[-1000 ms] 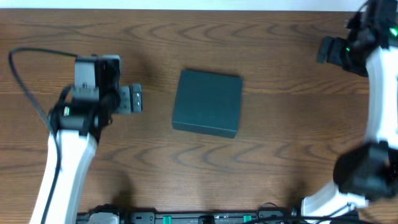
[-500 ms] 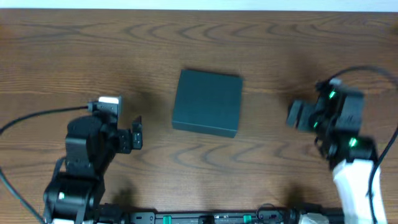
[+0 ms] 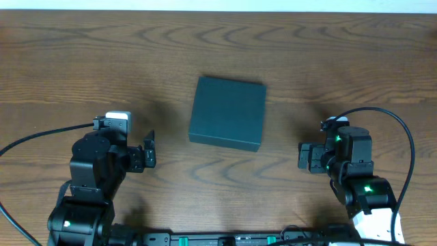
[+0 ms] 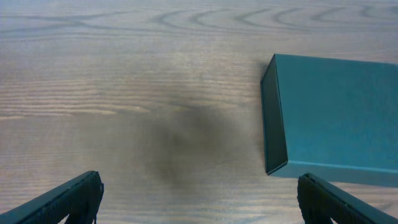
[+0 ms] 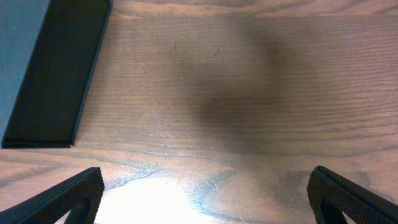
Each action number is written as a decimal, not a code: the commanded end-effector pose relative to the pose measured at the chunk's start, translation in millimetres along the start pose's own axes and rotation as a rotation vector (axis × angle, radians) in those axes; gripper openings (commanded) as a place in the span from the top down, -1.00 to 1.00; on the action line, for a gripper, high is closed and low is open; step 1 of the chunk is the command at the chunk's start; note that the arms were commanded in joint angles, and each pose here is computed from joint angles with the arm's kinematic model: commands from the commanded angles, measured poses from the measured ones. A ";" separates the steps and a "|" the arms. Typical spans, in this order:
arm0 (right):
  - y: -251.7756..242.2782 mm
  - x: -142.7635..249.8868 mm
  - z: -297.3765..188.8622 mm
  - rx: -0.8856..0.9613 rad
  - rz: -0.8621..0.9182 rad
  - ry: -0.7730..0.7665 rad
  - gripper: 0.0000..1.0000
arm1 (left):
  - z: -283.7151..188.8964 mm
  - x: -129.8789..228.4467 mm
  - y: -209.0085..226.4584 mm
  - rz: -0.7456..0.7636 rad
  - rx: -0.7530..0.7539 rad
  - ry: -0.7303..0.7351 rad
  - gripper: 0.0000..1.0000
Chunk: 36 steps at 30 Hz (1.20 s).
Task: Pack container
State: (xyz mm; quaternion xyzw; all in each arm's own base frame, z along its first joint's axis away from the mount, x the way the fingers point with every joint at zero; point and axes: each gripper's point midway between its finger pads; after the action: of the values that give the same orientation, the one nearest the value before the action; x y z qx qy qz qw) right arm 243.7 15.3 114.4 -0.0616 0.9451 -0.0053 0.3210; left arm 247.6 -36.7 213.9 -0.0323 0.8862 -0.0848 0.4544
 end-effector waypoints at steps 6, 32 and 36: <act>0.8 5.5 4.0 0.004 -0.015 0.028 -0.98 | 2.2 7.9 0.1 -0.004 0.002 0.027 -0.97; 16.9 -28.7 -71.5 0.021 -0.218 -0.701 -0.99 | 2.2 7.9 0.1 -0.004 0.002 0.027 -0.97; 15.5 -41.9 -54.5 0.059 -0.204 -0.864 -0.99 | 2.2 7.9 0.1 -0.004 0.002 0.027 -0.97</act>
State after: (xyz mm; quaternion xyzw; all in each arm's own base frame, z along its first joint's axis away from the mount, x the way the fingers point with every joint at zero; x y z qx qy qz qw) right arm 235.4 31.2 207.9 -0.1331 0.7131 -0.0328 0.6875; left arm 245.3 -36.3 208.3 -0.0329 0.8910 -0.0832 0.4450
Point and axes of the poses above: each gripper's point midway between its finger pads, its own z axis out along the fingers, its own y axis along the line the jaws close on, x = y × z, and after that the axes turned 9 degrees about -z, right-handed
